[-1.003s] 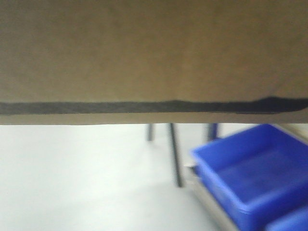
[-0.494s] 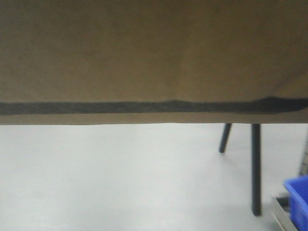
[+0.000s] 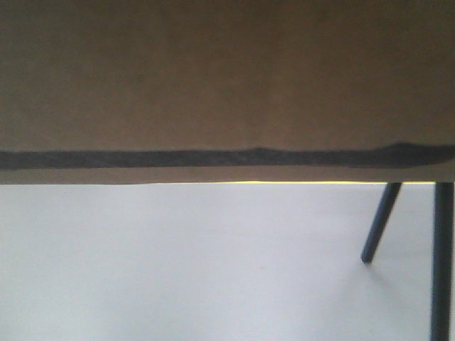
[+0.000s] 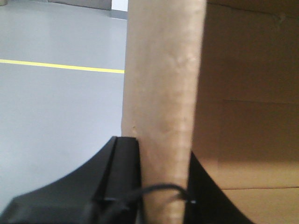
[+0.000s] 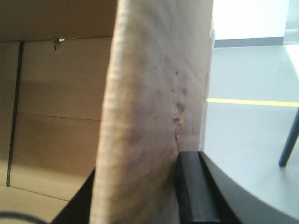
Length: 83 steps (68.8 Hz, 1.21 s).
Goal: Grab box from left shelf to table start
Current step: 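Hold the box with both grippers while the base turns away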
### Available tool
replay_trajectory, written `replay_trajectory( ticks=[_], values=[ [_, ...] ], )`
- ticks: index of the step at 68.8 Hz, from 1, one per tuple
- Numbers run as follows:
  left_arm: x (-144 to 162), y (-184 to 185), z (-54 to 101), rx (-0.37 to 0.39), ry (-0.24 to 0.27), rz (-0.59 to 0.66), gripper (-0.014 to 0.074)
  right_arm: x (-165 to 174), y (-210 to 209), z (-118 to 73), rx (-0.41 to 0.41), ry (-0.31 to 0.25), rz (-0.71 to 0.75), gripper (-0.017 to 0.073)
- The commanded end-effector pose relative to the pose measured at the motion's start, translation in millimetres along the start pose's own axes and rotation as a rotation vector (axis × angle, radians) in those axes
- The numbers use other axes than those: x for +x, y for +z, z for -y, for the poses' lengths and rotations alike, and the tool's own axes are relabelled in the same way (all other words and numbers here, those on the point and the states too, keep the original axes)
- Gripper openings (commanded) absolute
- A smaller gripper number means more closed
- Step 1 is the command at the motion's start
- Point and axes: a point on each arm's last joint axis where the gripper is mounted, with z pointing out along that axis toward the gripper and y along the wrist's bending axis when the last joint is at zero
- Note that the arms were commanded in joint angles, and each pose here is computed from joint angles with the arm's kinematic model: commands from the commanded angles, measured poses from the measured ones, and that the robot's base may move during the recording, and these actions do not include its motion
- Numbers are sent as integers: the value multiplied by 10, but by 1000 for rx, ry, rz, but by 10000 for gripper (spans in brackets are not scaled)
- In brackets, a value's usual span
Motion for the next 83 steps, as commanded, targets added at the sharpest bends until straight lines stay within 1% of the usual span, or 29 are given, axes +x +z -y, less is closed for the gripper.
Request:
replay_trajectory(
  ticks=[1, 83],
  values=[
    [-262, -87, 45, 48, -31, 228, -93, -213, -16, 23, 48, -36, 163, 58],
    [-262, -87, 45, 48, -31, 228, -93, -209, -16, 23, 48, -36, 159, 58]
  ],
)
